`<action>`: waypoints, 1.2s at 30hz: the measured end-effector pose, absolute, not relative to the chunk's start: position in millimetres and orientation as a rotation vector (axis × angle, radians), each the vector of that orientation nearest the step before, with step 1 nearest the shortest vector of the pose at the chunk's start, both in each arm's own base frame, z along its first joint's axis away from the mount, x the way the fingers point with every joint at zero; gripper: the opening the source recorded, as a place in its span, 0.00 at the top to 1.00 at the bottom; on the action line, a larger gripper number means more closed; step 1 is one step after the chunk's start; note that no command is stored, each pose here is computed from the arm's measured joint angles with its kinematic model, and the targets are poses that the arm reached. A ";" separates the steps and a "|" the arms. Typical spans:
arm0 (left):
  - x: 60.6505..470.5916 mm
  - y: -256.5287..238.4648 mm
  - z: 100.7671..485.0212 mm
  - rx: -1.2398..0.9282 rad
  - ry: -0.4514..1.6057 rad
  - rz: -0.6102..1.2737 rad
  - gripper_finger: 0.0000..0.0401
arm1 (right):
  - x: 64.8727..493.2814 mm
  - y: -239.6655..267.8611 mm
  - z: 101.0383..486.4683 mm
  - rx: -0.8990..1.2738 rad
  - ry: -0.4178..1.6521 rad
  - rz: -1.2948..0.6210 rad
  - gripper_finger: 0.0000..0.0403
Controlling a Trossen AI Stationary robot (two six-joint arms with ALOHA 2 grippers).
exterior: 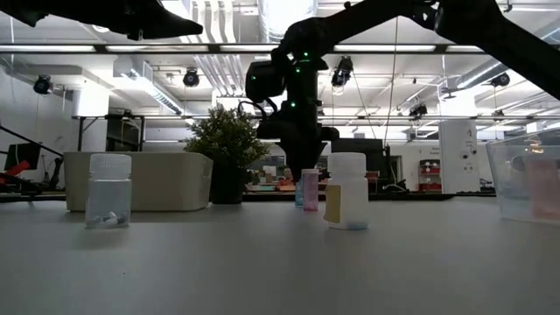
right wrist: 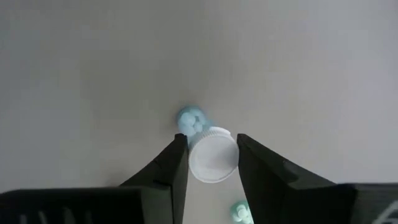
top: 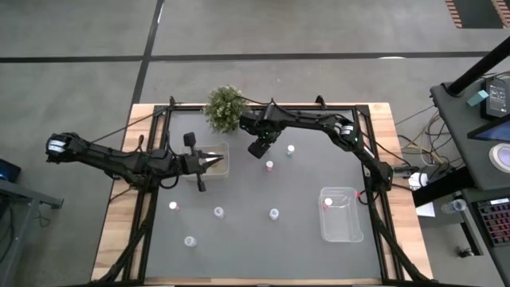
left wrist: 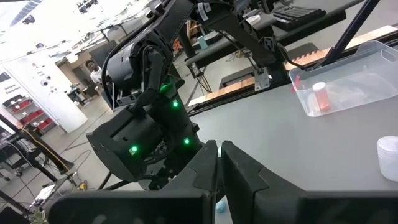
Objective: Pick and place medicine bottles into bin by pill shape (circle, oval)
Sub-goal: Put the left blue pill bottle into the transparent bin
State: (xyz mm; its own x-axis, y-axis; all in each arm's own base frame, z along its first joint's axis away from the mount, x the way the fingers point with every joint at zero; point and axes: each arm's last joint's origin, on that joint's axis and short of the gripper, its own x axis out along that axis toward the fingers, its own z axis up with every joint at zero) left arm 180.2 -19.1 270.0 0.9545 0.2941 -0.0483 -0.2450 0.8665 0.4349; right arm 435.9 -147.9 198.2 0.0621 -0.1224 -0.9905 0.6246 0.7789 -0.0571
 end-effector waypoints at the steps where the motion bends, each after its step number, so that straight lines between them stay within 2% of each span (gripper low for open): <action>1: 180.2 -19.1 270.0 0.440 0.115 0.283 0.99 | 435.9 -147.7 198.5 0.443 1.404 -0.593 0.72; 17: 180.2 -19.1 269.8 0.441 0.115 0.283 0.99 | 428.9 -129.6 221.2 0.409 1.423 -0.565 0.71; 26: 180.1 -19.0 269.9 0.440 0.115 0.283 0.99 | 414.3 -88.6 275.7 0.346 1.352 -0.495 0.71; 36: 180.1 -19.0 270.0 0.440 0.114 0.285 0.99 | 381.3 -3.8 334.8 0.316 1.303 -0.395 0.71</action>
State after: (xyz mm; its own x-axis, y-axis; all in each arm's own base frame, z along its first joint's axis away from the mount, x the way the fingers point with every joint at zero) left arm 180.1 -19.0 270.0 0.9541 0.2956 -0.0477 -0.2466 0.8660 0.4351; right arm 381.3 -3.8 334.8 0.2147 -0.1043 -0.9711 0.4532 0.8914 0.0045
